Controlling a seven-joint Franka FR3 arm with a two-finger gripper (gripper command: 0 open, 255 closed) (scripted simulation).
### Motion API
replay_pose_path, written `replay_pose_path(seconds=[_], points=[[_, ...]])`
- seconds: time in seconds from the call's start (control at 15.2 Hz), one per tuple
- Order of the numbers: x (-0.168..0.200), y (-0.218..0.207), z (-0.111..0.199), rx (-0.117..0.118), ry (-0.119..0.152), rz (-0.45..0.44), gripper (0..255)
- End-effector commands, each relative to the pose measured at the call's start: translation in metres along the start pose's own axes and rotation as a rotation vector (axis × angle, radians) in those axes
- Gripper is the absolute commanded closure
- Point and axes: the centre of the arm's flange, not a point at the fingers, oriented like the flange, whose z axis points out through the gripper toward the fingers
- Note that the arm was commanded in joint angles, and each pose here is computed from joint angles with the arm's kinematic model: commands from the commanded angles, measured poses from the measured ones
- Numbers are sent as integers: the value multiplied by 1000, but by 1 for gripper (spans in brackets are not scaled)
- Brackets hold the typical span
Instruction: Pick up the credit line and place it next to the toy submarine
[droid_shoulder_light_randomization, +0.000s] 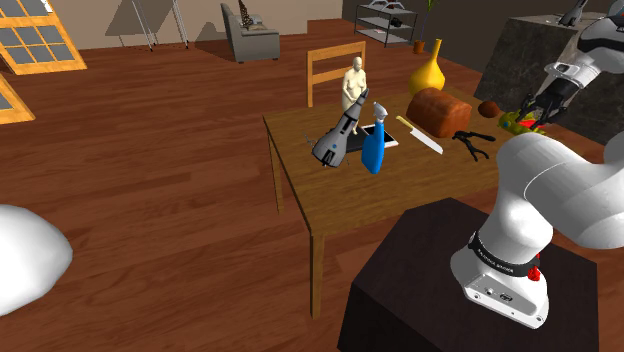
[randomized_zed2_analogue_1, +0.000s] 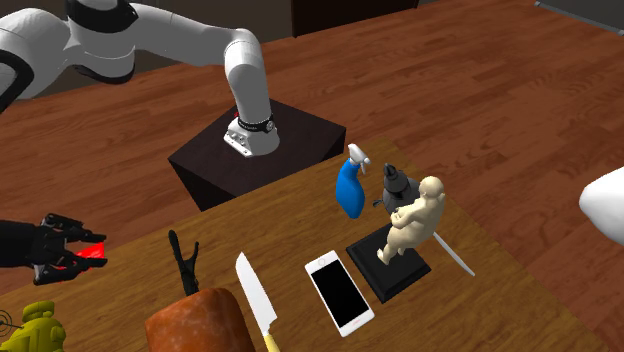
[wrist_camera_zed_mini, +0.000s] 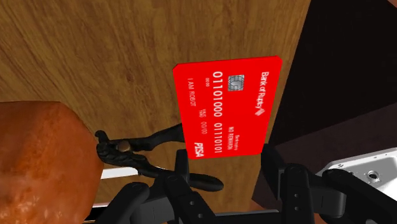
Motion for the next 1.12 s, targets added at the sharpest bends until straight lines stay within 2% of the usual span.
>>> replay_pose_path(seconds=[0.0, 1.06], points=[[-5, 0, 10, 0, 0, 0, 255], [-51, 0, 80, 0, 0, 0, 255]])
